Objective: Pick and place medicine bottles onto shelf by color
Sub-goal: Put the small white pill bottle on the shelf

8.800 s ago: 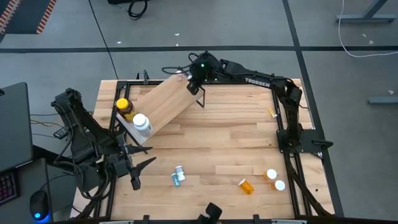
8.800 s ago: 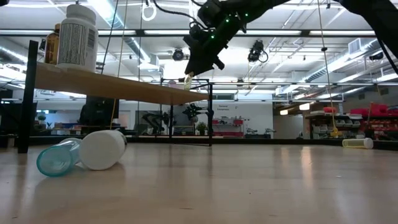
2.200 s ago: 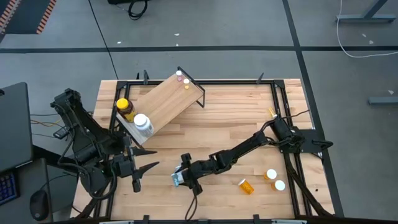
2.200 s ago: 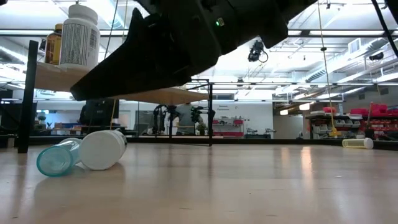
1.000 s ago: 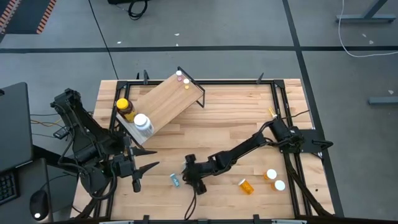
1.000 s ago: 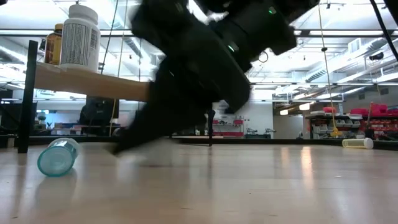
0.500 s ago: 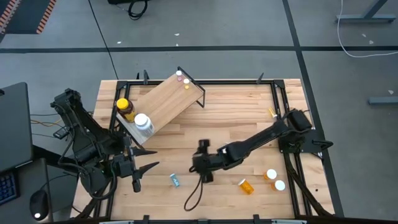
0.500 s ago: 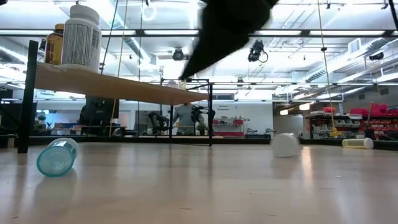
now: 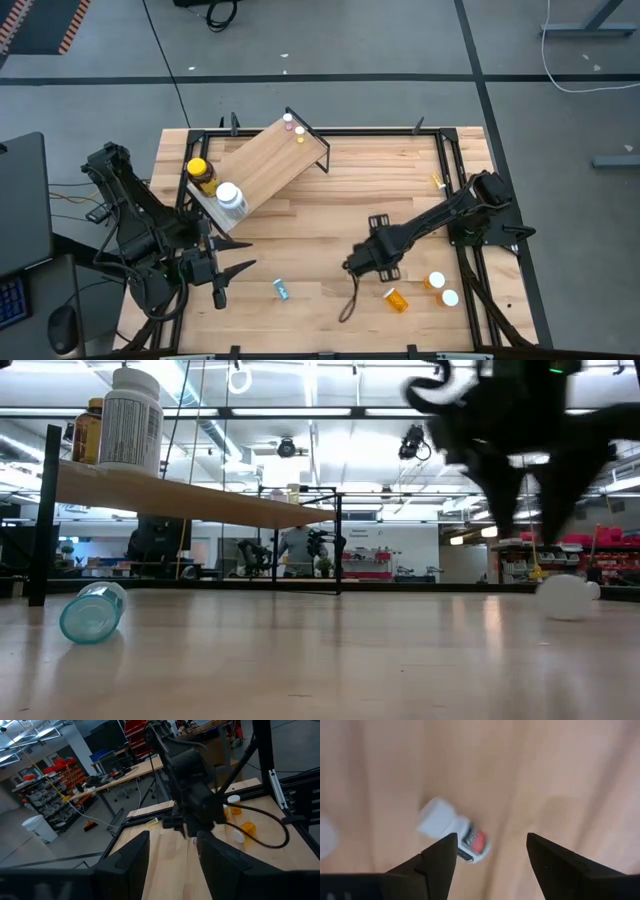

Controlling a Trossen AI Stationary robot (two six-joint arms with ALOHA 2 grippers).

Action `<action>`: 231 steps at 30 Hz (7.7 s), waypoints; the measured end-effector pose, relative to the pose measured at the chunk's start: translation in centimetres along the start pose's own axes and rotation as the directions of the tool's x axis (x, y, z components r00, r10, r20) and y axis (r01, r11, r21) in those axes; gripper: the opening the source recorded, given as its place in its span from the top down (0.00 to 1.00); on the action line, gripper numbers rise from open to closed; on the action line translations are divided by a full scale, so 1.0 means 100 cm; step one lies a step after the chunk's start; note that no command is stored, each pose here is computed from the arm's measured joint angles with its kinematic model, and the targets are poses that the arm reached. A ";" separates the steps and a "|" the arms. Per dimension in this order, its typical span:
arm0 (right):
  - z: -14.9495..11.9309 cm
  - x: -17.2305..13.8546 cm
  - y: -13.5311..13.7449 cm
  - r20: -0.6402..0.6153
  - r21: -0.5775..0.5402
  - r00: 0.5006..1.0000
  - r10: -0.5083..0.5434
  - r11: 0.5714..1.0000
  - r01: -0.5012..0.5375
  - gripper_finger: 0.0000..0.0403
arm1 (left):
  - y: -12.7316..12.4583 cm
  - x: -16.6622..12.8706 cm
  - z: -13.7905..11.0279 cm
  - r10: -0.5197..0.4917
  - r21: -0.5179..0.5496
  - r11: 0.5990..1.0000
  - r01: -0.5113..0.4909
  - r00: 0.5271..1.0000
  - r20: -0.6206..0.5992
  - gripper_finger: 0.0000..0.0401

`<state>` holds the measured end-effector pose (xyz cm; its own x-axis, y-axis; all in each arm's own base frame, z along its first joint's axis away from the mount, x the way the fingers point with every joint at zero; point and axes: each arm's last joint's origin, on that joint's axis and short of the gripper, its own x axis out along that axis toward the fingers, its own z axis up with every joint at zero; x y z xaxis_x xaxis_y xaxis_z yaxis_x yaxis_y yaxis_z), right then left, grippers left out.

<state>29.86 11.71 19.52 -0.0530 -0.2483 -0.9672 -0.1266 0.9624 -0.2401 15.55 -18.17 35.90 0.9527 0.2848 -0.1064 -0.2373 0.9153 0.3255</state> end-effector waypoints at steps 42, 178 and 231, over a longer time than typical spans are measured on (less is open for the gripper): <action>-0.030 0.030 0.064 0.014 0.378 0.991 0.131 0.917 -0.126 0.43 | 0.000 0.000 0.000 0.000 -0.003 1.000 0.000 1.000 0.000 0.57; 0.035 0.048 -0.239 0.820 0.566 0.040 -0.571 0.799 -0.206 0.58 | 0.006 0.011 -0.001 0.050 -0.028 0.998 -0.050 0.999 -0.019 0.57; 0.032 0.053 -0.247 0.819 0.570 0.064 -0.570 0.797 -0.200 0.44 | 0.006 0.011 -0.001 0.050 -0.027 0.998 -0.050 0.999 -0.019 0.57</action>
<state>35.84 -12.98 20.07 0.8802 -0.4745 0.0070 0.4743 0.8792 -0.0452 16.46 -17.31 35.85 0.9358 0.3354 -0.1082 -0.2898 0.9071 0.3051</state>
